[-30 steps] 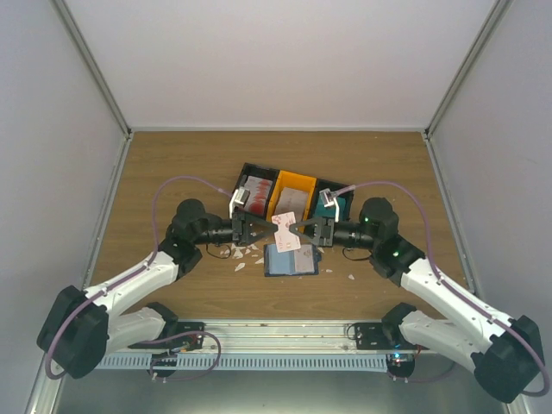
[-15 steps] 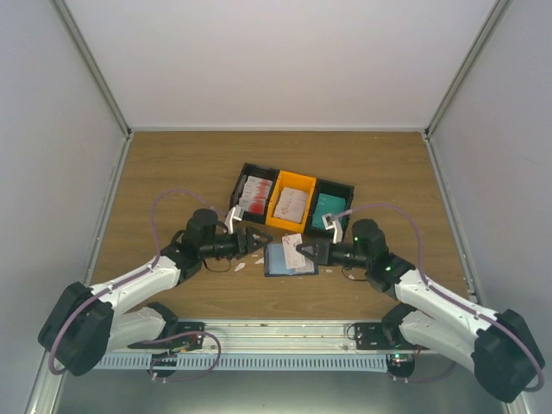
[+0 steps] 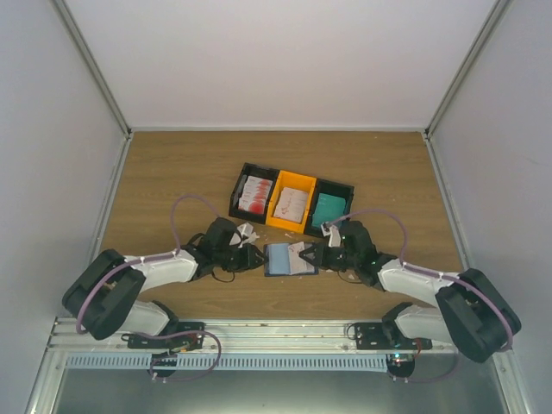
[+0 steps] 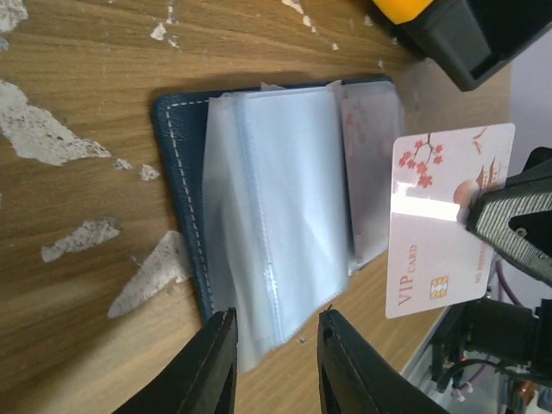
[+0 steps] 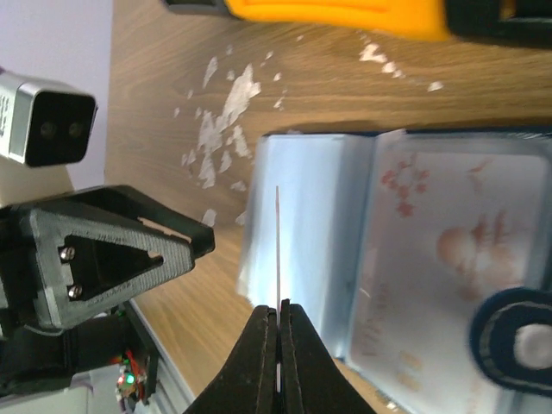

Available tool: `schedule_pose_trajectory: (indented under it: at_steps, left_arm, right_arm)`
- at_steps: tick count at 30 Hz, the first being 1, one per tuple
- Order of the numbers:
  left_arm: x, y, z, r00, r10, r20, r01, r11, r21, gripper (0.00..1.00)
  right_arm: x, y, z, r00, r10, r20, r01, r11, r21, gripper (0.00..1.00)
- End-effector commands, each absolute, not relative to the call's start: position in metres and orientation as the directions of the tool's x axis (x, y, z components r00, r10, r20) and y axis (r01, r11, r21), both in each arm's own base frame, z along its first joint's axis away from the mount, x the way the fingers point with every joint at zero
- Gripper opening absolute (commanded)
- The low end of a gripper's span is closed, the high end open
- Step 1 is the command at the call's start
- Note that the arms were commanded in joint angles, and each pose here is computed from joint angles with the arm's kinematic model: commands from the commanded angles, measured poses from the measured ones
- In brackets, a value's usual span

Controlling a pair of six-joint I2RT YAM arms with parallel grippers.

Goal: Put the credit cards into the card holder
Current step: Pick up the credit card from the storage box, then insert the credit card into the card holder.

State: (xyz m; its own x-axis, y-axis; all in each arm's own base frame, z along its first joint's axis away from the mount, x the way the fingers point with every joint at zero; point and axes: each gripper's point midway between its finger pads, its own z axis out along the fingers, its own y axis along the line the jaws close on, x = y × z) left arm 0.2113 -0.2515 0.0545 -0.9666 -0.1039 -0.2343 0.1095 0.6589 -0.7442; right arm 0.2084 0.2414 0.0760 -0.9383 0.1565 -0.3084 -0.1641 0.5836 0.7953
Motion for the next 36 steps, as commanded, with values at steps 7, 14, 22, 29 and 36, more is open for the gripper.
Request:
schedule_pose_trajectory:
  at_steps: [7, 14, 22, 29, 36]
  left_arm:
    - [0.236, -0.267, 0.057, -0.944, -0.069, -0.322, 0.191, 0.681, -0.707, 0.28]
    - [0.239, -0.266, 0.039, -0.956, -0.065, -0.287, 0.157, 0.713, -0.683, 0.24]
    - [0.229, -0.258, 0.019, -0.973, -0.061, -0.221, 0.102, 0.748, -0.656, 0.23]
    - [0.223, -0.253, 0.010, -0.978, -0.061, -0.198, 0.083, 0.760, -0.645, 0.18]
    - [0.221, -0.250, 0.007, -0.979, -0.068, -0.192, 0.071, 0.769, -0.635, 0.16]
  right_arm:
    - [0.226, 0.232, 0.068, -0.927, 0.196, -0.321, -0.164, 0.558, 0.814, 0.00]
    - [0.228, 0.236, 0.057, -0.936, 0.200, -0.289, -0.140, 0.543, 0.828, 0.01]
    - [0.220, 0.236, 0.042, -0.953, 0.216, -0.214, -0.077, 0.511, 0.856, 0.00]
    - [0.222, 0.233, 0.042, -0.945, 0.258, -0.200, -0.049, 0.494, 0.868, 0.01]
    - [0.227, 0.224, 0.049, -0.921, 0.308, -0.240, -0.054, 0.508, 0.859, 0.01]
